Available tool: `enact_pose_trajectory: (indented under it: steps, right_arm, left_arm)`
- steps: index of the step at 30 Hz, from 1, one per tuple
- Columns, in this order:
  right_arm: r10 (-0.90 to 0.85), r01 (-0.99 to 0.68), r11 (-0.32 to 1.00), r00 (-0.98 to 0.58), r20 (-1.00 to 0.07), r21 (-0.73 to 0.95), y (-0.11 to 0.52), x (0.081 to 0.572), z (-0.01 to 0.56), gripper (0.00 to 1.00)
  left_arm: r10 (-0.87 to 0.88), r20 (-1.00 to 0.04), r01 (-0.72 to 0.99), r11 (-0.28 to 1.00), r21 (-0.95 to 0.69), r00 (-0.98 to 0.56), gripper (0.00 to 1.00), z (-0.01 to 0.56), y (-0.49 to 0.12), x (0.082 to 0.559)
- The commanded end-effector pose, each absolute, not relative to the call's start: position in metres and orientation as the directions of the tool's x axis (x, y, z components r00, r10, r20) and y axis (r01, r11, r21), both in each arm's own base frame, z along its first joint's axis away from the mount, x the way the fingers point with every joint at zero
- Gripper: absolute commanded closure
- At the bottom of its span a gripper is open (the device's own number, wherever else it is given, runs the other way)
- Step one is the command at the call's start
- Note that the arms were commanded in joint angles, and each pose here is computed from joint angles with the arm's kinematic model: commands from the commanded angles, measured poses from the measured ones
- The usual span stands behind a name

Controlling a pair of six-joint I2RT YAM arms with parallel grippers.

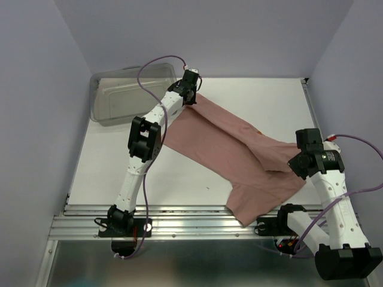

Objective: Roll the t-shirts
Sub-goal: Fold the T-shirt at the center of the board.

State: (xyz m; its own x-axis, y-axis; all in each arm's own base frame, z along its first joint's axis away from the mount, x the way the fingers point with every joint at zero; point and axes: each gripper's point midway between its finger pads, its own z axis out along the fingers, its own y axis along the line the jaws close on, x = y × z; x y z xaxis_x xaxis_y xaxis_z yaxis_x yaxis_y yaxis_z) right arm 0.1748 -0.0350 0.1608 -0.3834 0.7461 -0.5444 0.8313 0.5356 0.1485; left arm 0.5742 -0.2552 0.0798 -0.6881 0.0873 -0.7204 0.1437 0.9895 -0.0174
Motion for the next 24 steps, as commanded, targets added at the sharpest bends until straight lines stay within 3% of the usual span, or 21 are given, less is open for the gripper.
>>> enact_pose_trajectory:
  steps: [1, 4, 8, 9, 11, 12, 13, 15, 24]
  right_arm:
    - [0.747, 0.835, 0.530, -0.380, -0.546, 0.145, -0.036, 0.168, 0.160, 0.98]
    - [0.746, 0.830, 0.540, -0.395, -0.535, 0.141, -0.034, 0.166, 0.156, 0.89]
    - [0.746, 0.821, 0.552, -0.409, -0.525, 0.145, -0.031, 0.166, 0.152, 0.84]
    - [0.746, 0.820, 0.554, -0.411, -0.524, 0.145, -0.031, 0.166, 0.151, 0.72]
    - [0.745, 0.817, 0.556, -0.409, -0.527, 0.152, -0.030, 0.169, 0.152, 0.62]
    - [0.743, 0.814, 0.560, -0.412, -0.527, 0.155, -0.030, 0.170, 0.153, 0.52]
    - [0.743, 0.812, 0.562, -0.410, -0.529, 0.158, -0.030, 0.172, 0.154, 0.50]
    - [0.738, 0.807, 0.566, -0.407, -0.538, 0.165, -0.030, 0.178, 0.157, 0.48]
    - [0.697, 0.778, 0.602, -0.404, -0.592, 0.178, -0.034, 0.229, 0.153, 0.50]
  left_arm:
    - [0.076, -0.765, 0.137, 0.990, -0.017, -0.640, 1.00, 0.123, -0.249, 0.576]
    - [0.085, -0.749, 0.146, 0.989, -0.015, -0.657, 1.00, 0.115, -0.248, 0.570]
    - [0.093, -0.731, 0.149, 0.989, -0.012, -0.676, 0.99, 0.111, -0.247, 0.564]
    - [0.094, -0.728, 0.151, 0.988, -0.013, -0.679, 0.93, 0.111, -0.247, 0.563]
    - [0.100, -0.721, 0.160, 0.987, -0.015, -0.686, 0.82, 0.111, -0.247, 0.559]
    - [0.102, -0.723, 0.164, 0.986, -0.015, -0.683, 0.70, 0.115, -0.247, 0.559]
    - [0.105, -0.725, 0.170, 0.985, -0.017, -0.681, 0.63, 0.117, -0.248, 0.558]
    - [0.107, -0.735, 0.183, 0.983, -0.025, -0.670, 0.52, 0.125, -0.252, 0.558]
    - [0.106, -0.782, 0.265, 0.961, -0.078, -0.614, 0.51, 0.149, -0.284, 0.563]
